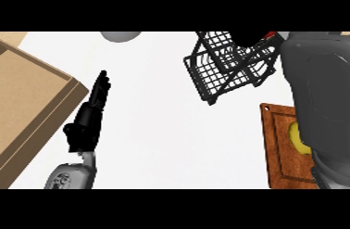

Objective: Pick the tomato from the cutting board and place it in the tiered basket

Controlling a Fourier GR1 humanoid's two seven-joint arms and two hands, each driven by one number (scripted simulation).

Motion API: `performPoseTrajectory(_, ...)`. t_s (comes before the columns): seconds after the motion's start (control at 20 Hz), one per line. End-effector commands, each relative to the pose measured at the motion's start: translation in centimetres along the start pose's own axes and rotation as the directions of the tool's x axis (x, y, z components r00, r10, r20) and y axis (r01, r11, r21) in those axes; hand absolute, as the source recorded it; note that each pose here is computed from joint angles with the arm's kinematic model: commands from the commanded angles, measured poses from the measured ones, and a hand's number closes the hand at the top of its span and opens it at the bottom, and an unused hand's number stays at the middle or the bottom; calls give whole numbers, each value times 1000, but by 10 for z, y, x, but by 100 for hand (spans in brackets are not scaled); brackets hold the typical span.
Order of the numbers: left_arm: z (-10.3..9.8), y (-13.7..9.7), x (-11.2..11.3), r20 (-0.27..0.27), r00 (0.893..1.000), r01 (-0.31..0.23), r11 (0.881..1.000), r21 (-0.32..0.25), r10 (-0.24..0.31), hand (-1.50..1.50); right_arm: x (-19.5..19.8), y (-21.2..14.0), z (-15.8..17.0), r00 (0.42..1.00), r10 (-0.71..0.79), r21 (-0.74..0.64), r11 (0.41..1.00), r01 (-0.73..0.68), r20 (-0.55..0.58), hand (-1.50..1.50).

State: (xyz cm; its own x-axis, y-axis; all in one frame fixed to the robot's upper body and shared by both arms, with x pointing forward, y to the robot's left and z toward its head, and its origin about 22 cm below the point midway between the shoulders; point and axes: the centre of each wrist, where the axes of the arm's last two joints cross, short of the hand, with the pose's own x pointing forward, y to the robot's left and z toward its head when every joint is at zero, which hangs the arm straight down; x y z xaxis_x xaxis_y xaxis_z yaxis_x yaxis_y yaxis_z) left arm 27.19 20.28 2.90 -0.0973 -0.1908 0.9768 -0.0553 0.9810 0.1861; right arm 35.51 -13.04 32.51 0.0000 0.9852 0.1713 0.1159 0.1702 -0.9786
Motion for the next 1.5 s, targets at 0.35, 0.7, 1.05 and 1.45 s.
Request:
performPoseTrajectory(0.35, -7, 0, 1, -8, 1000, 13, 1000, 10, -13, 0, -35, 43, -37, 948, -290, 81, 950, 301, -130, -150)
performPoseTrajectory(0.7, 6, -13, -1, 10, 1000, -9, 1000, 0, 9, 0, -64, 33, -45, 828, -547, -60, 837, 544, -123, -150)
performPoseTrajectory(1.05, -5, 8, 5, -7, 1000, 20, 999, 36, -20, 0, -140, -6, -28, 704, -671, -281, 740, 612, -234, -150)
performPoseTrajectory(1.45, 0, 20, 4, -2, 1000, 8, 1000, 29, -8, 0, -275, -8, 32, 556, -791, -345, 612, 711, -257, -150)
